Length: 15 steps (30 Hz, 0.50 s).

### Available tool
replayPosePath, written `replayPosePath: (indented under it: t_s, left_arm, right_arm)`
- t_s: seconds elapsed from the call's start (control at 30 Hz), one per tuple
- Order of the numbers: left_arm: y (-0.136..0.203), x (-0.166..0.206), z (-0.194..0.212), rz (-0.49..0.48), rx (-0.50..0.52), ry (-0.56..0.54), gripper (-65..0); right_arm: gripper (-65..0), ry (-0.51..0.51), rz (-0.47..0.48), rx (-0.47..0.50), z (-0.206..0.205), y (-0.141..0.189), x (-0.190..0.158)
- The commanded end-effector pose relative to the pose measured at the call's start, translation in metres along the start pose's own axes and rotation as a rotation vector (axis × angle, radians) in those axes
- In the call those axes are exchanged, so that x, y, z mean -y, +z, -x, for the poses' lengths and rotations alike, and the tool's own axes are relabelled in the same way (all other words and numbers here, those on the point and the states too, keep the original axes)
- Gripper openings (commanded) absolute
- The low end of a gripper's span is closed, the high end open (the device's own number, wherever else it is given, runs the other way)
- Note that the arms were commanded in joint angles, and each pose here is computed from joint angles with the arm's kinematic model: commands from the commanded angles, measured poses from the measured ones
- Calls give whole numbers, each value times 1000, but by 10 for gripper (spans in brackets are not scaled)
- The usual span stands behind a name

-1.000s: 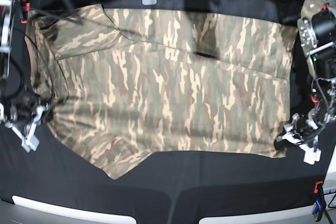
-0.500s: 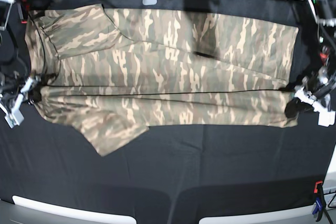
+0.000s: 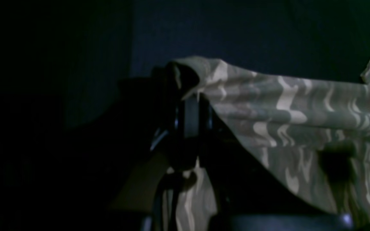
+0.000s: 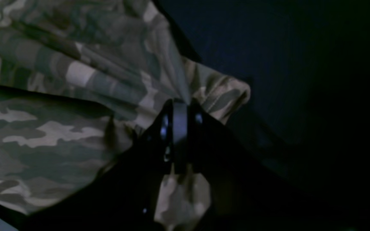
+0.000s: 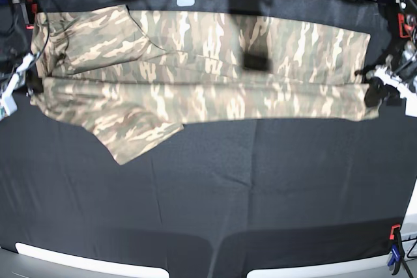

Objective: Layout the t-shirt on the table in an organized manner, then fold the t-shirt properly
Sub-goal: 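Lift the hem and fold it over toward the collar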

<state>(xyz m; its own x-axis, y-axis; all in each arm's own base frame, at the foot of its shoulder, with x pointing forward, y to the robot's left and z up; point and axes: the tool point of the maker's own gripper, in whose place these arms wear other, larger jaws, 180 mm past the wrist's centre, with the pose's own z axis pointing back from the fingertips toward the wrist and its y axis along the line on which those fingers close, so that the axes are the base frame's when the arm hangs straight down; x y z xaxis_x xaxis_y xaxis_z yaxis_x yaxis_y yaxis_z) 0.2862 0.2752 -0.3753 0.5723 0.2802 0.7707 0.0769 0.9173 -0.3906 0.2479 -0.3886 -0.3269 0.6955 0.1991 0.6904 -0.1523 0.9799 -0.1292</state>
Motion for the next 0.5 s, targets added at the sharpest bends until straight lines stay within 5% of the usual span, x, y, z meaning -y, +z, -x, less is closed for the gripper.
replayPosePath:
  t_s: [0.0, 0.43, 0.47]
  left_arm:
    - [6, -6, -23, -19, 60, -21, -650]
    - [6, -19, 0, -85, -62, -100, -650]
    - [7, -20, 1, -91, -68, -106, -648]
  right_arm:
    - [-650, 19, 37, 24, -11, 8, 12]
    - [-650, -45, 6, -198, 46, 4, -8]
    - [-597, -45, 5, -220, 49, 5, -8]
